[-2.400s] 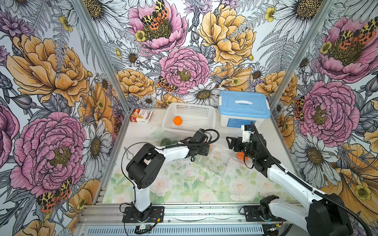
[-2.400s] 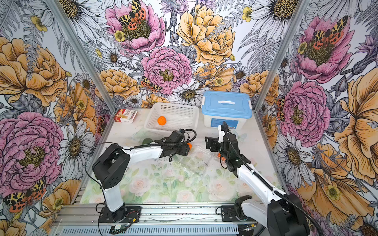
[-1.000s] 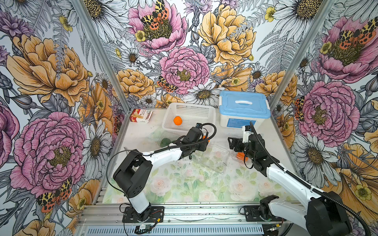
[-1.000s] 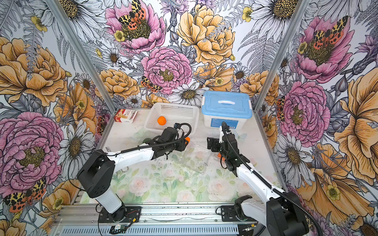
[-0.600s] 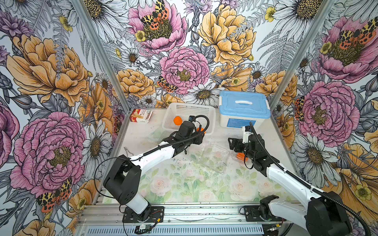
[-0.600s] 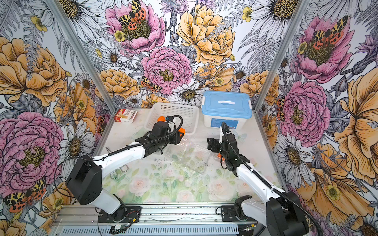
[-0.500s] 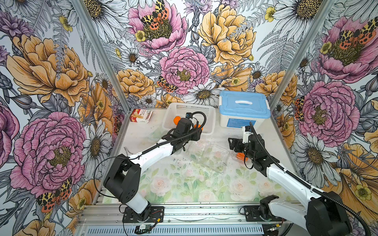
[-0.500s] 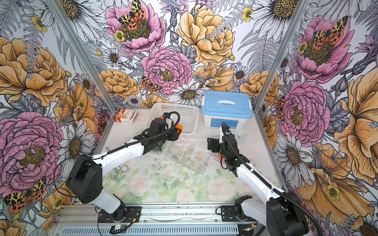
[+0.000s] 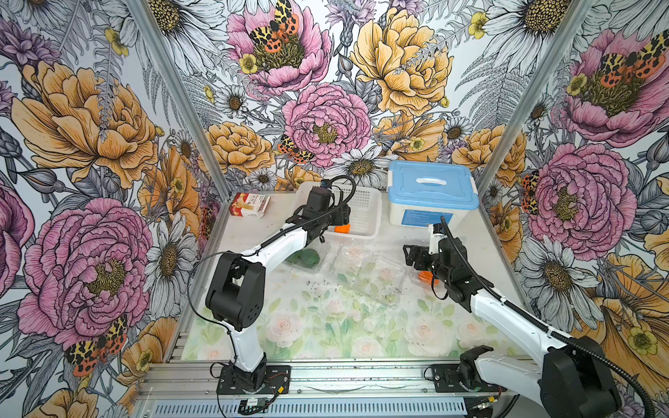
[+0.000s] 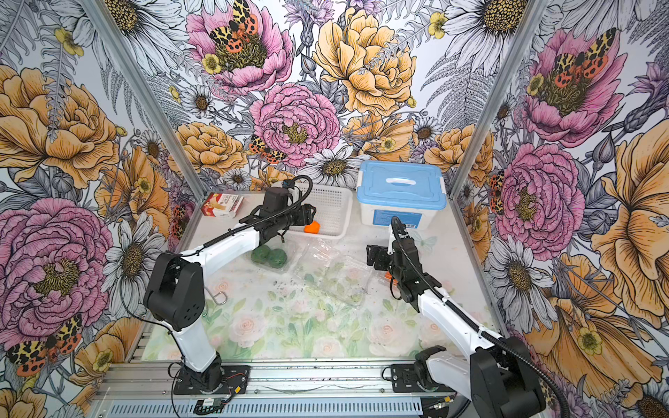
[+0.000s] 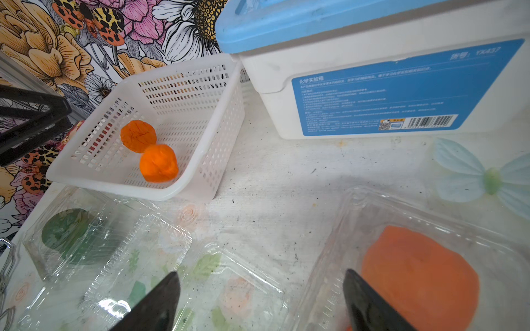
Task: Take oranges out of containers
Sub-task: Place the orange in the basket.
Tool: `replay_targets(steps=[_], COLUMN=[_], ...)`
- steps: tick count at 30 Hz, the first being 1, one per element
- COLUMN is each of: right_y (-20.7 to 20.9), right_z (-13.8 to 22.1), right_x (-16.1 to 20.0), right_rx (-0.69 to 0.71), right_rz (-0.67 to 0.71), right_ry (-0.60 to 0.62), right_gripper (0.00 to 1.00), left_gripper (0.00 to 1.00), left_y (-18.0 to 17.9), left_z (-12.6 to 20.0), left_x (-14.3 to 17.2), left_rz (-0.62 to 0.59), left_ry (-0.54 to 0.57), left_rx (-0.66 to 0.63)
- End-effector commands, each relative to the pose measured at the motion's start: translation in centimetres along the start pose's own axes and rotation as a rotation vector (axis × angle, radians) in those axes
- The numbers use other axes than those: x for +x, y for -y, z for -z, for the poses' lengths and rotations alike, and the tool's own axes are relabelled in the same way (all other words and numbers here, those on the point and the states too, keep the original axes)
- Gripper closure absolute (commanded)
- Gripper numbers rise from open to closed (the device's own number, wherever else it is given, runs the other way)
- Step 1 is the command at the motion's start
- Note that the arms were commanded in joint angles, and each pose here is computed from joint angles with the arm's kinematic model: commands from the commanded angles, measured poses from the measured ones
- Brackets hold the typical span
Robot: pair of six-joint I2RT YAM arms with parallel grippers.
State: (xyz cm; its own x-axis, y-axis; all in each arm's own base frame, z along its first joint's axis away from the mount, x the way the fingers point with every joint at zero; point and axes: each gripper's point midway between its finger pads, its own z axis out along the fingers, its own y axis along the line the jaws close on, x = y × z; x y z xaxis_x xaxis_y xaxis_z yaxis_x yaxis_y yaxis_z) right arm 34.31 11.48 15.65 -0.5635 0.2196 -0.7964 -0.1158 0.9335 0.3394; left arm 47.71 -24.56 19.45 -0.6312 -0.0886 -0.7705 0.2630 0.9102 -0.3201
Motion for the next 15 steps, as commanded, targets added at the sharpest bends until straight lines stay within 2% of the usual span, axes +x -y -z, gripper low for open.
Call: replay_targets(steps=[1, 8, 15], right_y=[-0.6, -0.2, -0.1], right_z=[0.0, -0.4, -0.8], right_x=[-1.3, -0.9, -0.3], right_rx=[-0.018, 0.003, -0.001], right_rz=[-0.014, -0.039, -0.065], right_ry=[0.016, -0.005, -0.030], right_gripper=[0.13, 0.13, 0.14], left_gripper=[0.19, 0.16, 0.14], left_y=[1.1, 2.7, 3.3], left_z=[0.3, 3.1, 7.1], left_x=[-0.1, 1.3, 5.3], left_rz=[-0.032, -0.075, -0.138], left_ry=[-0.020, 0.024, 0.052], left_rx=[0.034, 0.034, 0.034])
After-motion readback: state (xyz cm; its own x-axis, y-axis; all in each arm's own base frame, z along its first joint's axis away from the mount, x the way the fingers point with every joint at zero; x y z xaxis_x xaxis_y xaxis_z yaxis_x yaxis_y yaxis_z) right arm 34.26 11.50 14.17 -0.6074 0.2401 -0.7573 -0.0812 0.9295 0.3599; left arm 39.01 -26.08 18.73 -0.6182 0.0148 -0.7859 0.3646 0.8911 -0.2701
